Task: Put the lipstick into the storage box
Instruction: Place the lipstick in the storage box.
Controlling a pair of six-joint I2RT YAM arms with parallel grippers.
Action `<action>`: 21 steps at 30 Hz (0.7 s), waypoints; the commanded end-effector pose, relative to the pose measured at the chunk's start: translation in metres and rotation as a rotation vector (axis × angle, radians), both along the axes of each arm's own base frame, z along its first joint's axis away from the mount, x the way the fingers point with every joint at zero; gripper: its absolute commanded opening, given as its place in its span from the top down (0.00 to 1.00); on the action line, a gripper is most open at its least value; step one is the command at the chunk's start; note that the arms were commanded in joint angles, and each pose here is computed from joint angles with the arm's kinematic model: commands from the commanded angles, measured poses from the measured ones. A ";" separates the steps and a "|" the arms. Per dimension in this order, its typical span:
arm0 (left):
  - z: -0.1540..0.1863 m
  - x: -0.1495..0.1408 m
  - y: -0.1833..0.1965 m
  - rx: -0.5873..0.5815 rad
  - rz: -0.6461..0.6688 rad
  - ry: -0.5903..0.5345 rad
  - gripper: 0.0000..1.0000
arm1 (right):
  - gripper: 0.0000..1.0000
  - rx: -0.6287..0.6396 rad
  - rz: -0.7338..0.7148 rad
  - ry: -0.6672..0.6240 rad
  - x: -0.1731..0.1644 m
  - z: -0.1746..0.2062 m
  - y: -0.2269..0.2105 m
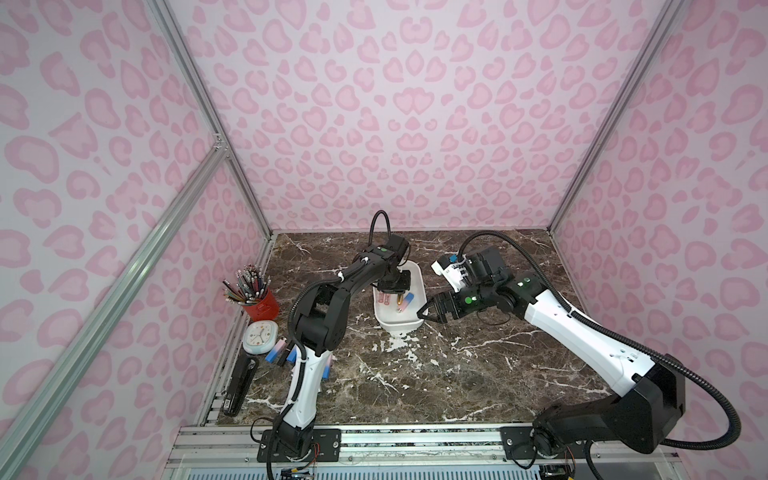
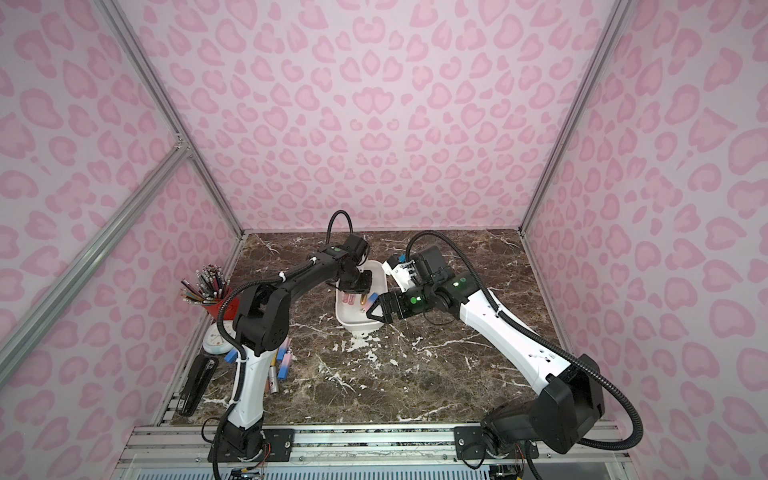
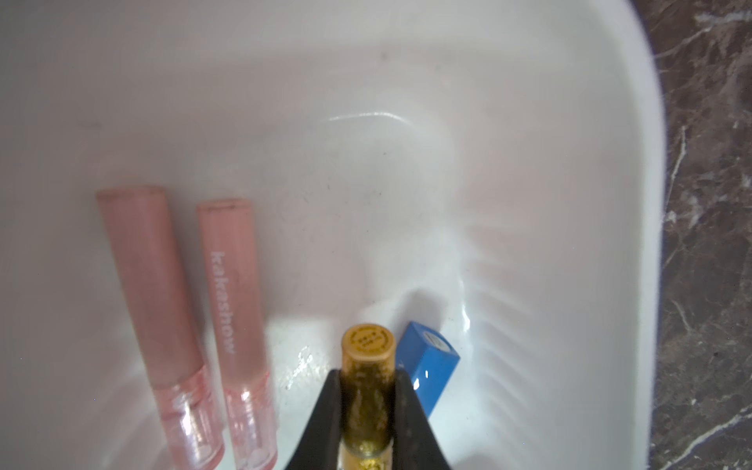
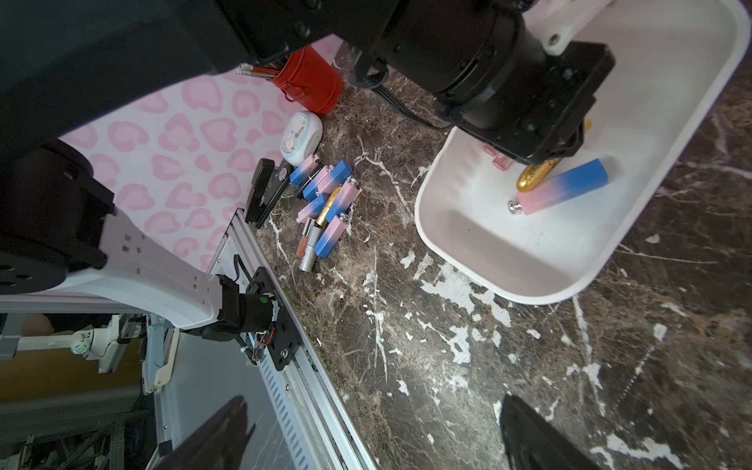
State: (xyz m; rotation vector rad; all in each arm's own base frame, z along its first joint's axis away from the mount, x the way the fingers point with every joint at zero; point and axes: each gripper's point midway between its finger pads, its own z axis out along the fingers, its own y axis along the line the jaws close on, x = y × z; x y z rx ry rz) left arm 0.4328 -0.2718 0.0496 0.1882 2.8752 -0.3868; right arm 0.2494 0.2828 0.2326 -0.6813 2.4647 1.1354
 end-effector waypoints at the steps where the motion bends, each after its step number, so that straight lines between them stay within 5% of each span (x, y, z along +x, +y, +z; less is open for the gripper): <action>1: 0.007 0.004 -0.003 -0.012 -0.016 -0.024 0.66 | 0.01 0.038 0.037 0.003 -0.003 0.003 0.006; 6: 0.017 0.004 0.004 0.015 -0.027 -0.057 0.48 | 0.01 0.026 0.040 0.031 -0.004 -0.003 0.005; 21: 0.068 -0.008 0.064 0.065 0.066 -0.118 0.46 | 0.01 0.001 0.022 0.107 0.014 -0.020 0.010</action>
